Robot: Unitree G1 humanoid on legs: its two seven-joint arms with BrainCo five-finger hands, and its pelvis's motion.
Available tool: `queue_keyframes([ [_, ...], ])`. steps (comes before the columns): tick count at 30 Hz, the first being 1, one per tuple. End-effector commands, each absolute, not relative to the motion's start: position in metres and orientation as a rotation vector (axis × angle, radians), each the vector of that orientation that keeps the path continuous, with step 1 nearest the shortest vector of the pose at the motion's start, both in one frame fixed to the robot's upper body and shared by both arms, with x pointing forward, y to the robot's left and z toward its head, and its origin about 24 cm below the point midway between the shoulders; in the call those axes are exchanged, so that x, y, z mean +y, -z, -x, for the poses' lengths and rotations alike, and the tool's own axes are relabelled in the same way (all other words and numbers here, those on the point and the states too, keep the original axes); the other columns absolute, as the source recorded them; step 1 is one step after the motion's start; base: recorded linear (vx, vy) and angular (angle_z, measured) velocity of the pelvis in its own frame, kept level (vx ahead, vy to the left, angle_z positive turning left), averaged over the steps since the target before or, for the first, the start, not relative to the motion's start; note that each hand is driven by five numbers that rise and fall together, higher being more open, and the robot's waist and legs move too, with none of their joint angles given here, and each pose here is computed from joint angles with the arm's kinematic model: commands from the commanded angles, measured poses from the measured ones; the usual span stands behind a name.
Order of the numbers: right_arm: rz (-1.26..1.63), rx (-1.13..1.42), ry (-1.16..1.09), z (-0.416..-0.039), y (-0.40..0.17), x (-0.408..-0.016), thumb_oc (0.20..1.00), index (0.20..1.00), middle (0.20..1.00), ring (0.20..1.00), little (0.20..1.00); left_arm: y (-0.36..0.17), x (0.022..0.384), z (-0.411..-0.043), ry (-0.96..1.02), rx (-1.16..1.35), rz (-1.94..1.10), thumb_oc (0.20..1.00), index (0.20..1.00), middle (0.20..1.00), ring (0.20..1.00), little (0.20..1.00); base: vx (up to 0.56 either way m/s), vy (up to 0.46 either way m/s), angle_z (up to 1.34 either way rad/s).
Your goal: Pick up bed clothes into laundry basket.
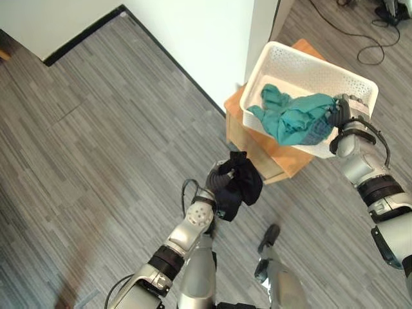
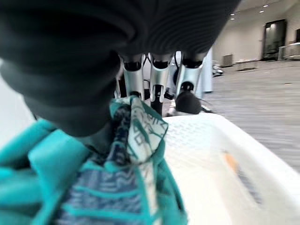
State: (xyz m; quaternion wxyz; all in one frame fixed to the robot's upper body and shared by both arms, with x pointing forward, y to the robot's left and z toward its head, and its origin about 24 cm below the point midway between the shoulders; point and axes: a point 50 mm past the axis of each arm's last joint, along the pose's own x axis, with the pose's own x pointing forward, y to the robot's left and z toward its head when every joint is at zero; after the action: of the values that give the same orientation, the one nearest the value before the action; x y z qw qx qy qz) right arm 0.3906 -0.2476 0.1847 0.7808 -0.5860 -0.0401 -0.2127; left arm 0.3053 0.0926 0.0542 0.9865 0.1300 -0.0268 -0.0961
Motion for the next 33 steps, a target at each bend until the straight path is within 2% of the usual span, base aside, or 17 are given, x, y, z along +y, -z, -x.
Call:
queue_keyframes([
  [1, 1.399, -0.319, 0.697, -0.381, -0.265, -0.264, 1.000, 1.000, 1.000, 1.000, 1.000, -0.081, 0.067, -0.306, 0.245, -0.185, -0.182, 0.200, 0.200, 0.200, 0.200, 0.200, 0.00, 0.000, 0.00],
  [8, 1.309, -0.573, 0.761, -0.355, -0.295, -0.262, 1.000, 1.000, 1.000, 1.000, 1.000, -0.080, 0.095, -0.299, 0.154, -0.219, -0.193, 0.200, 0.200, 0.200, 0.200, 0.200, 0.12, 0.018, -0.01],
  [12, 1.293, -0.630, 0.767, -0.332, -0.282, -0.273, 1.000, 1.000, 1.000, 1.000, 1.000, -0.081, 0.111, -0.292, 0.100, -0.242, -0.208, 0.200, 0.200, 0.200, 0.200, 0.200, 0.17, -0.019, 0.01],
  [15, 1.311, -0.570, 0.771, -0.315, -0.260, -0.293, 1.000, 1.000, 1.000, 1.000, 1.000, -0.093, 0.115, -0.288, 0.088, -0.305, -0.224, 0.200, 0.200, 0.200, 0.200, 0.200, 0.12, -0.023, -0.01],
  [17, 1.338, -0.463, 0.750, -0.306, -0.231, -0.309, 1.000, 1.000, 1.000, 1.000, 1.000, -0.105, 0.113, -0.288, 0.094, -0.358, -0.249, 0.200, 0.200, 0.200, 0.200, 0.200, 0.09, -0.019, -0.06],
  [18, 1.362, -0.317, 0.710, -0.297, -0.194, -0.324, 1.000, 1.000, 1.000, 1.000, 1.000, -0.119, 0.112, -0.290, 0.092, -0.423, -0.277, 0.200, 0.200, 0.200, 0.200, 0.200, 0.07, -0.003, -0.05],
  [20, 1.375, -0.228, 0.700, -0.288, -0.174, -0.336, 1.000, 1.000, 1.000, 1.000, 1.000, -0.127, 0.106, -0.291, 0.111, -0.461, -0.291, 0.200, 0.200, 0.200, 0.200, 0.200, 0.06, 0.004, -0.03],
  [25, 1.400, 0.287, 0.583, -0.240, -0.064, -0.376, 1.000, 1.000, 1.000, 1.000, 1.000, -0.179, 0.086, -0.304, 0.110, -0.663, -0.316, 0.200, 0.200, 0.200, 0.200, 0.200, 0.03, -0.004, -0.09],
  [28, 1.305, 0.596, 0.499, -0.201, 0.001, -0.383, 1.000, 1.000, 1.000, 1.000, 1.000, -0.208, 0.072, -0.310, 0.110, -0.766, -0.331, 0.200, 0.200, 0.200, 0.200, 0.200, 0.00, -0.015, -0.13],
  [33, 1.179, 0.895, 0.358, -0.148, 0.062, -0.373, 1.000, 1.000, 1.000, 1.000, 1.000, -0.230, 0.055, -0.315, 0.108, -0.838, -0.348, 0.200, 0.200, 0.200, 0.200, 0.200, 0.01, 0.007, -0.24],
])
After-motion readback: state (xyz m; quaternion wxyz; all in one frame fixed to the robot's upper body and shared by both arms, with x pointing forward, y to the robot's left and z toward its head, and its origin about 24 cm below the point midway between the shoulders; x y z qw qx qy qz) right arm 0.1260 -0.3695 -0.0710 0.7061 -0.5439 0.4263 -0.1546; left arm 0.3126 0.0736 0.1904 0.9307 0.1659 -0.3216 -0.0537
